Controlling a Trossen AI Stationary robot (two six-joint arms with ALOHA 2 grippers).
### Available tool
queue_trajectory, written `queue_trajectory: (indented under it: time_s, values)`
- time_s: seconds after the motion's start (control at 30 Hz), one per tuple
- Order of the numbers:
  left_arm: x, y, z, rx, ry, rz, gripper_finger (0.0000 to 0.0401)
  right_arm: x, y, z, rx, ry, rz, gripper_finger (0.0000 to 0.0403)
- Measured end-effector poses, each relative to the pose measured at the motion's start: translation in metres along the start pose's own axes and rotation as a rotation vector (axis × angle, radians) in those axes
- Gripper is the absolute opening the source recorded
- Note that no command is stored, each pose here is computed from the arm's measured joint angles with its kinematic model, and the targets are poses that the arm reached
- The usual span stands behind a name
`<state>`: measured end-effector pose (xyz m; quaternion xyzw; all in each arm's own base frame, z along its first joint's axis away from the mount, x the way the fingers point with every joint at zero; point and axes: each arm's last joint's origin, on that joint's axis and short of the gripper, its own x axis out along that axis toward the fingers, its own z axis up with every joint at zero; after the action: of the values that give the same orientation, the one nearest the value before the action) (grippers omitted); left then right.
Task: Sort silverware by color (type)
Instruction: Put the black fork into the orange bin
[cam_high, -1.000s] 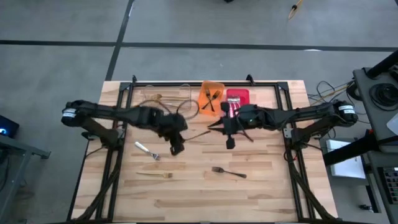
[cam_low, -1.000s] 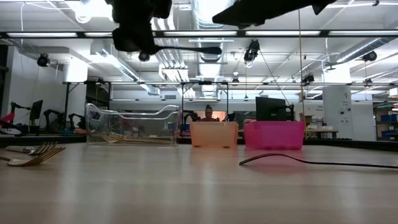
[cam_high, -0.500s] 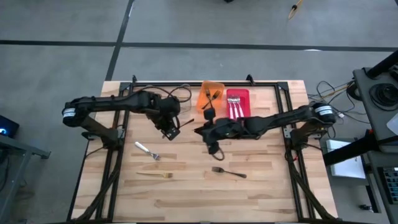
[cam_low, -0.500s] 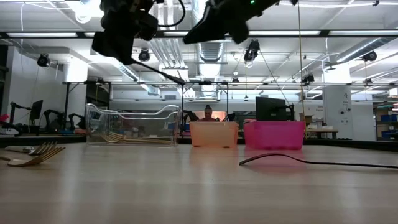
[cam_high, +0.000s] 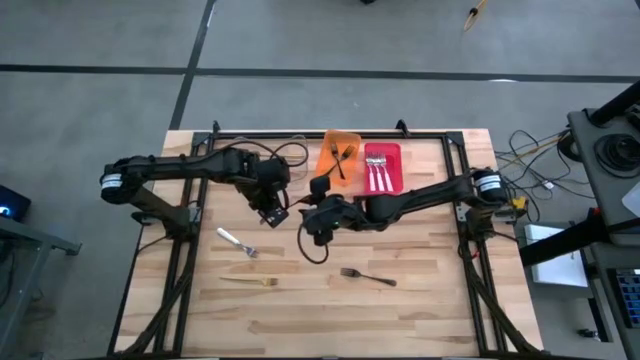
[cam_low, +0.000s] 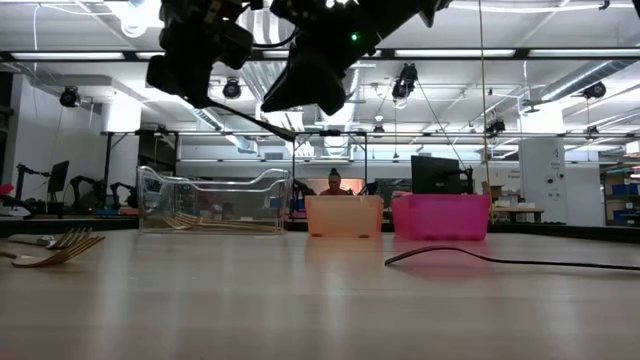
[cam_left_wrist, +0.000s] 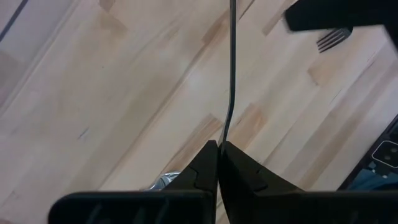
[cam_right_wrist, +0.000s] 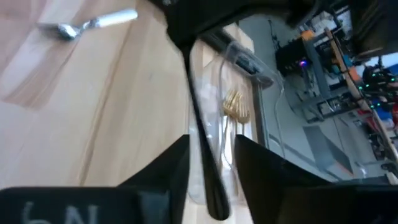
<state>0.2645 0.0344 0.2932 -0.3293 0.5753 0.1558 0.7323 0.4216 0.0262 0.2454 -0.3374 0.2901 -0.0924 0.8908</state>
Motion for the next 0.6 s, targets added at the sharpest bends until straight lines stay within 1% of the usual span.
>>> queue_trajectory:
  time_s: [0.13, 0.23, 0.5, 0.6]
  values:
    - [0.0, -0.001, 0.001, 0.004, -0.011, -0.007, 0.0, 0.005, 0.003, -0.003, -0.032, 0.015, 0.009, 0.0149]
    - [0.0, -0.002, 0.003, 0.009, -0.03, -0.02, 0.0, 0.009, 0.002, -0.006, -0.024, 0.023, 0.004, 0.0154]
    - [0.0, -0.004, 0.005, 0.007, -0.05, -0.034, 0.0, 0.015, -0.009, -0.014, 0.024, 0.049, -0.013, 0.0135]
    - [-0.001, -0.005, 0.007, 0.004, -0.077, -0.053, 0.0, 0.016, -0.01, -0.016, 0.024, 0.045, 0.006, 0.0122]
